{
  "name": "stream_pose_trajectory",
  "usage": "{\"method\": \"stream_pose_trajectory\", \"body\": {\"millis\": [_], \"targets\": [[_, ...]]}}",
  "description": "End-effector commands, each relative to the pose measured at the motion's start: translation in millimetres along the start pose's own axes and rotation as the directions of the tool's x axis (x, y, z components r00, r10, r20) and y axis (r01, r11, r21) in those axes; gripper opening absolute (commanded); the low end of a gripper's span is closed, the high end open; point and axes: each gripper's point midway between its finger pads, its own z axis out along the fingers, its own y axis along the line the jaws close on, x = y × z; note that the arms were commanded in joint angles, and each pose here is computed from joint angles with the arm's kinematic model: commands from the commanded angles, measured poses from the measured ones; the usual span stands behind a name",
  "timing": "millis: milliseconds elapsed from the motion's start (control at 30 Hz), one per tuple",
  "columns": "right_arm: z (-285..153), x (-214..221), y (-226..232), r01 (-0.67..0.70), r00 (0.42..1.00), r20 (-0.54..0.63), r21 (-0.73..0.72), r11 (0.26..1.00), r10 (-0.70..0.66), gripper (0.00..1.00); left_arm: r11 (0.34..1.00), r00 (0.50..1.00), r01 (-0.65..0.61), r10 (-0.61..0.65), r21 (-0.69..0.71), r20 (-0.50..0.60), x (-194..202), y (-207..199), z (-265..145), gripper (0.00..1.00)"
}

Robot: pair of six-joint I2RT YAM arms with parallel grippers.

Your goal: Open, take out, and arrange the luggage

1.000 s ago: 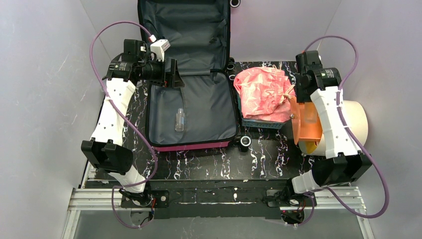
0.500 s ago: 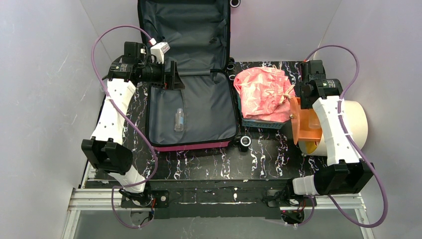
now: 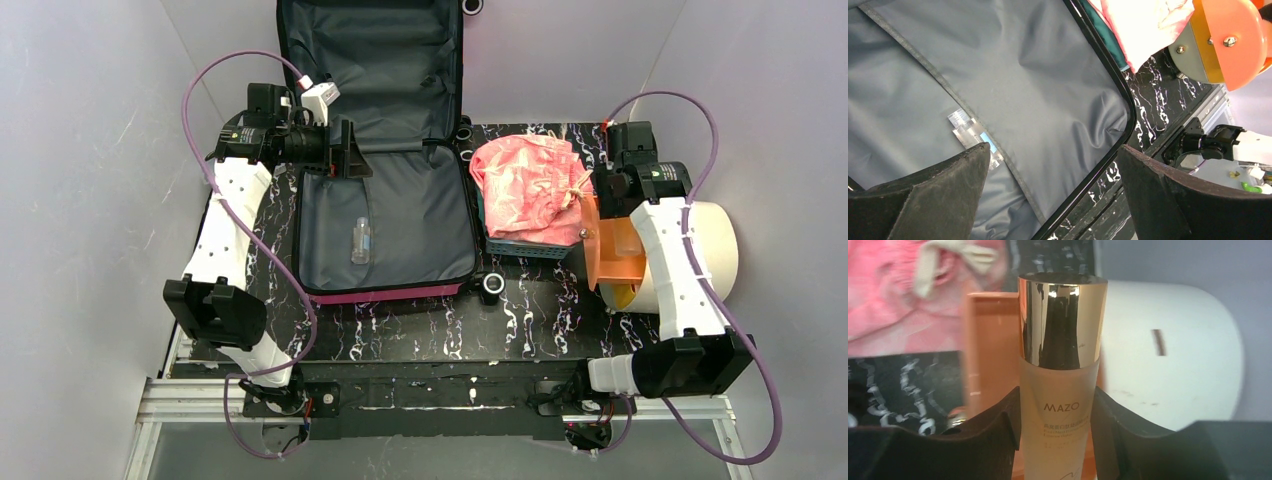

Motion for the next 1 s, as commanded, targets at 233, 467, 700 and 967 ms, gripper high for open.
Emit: {"method": "stream_pose_trajectory", "body": {"millis": [233, 467, 700, 967], "targets": [[-19.4, 15.3, 56.8, 0.120, 0.982, -0.126, -0.149, 0.982, -0.139, 0.01, 0.999, 0.999, 0.033, -0.033, 0.034, 0.010, -5.7, -4.2, -1.0, 0.98], [-11.9, 17.7, 36.4, 0.052, 0.981, -0.184, -0.071, 0.996, -0.064, 0.01, 0.997, 0.999, 0.052, -0.052, 0.049, 0.001, -3.4, -2.9, 1.9, 0.98], [-0.6, 22.8, 29.5, 0.058, 0.975, -0.215, -0.014, 0.998, -0.059, 0.02, 0.997, 0.999, 0.052, -0.053, 0.050, 0.010, -5.8, -2.8, -0.8, 0.98], [2.1, 27.6, 21.5, 0.062, 0.973, -0.226, 0.039, 0.997, -0.051, 0.54, 0.997, 0.998, 0.054, -0.055, 0.052, 0.018, -9.2, -2.8, -2.2, 0.98]]}}
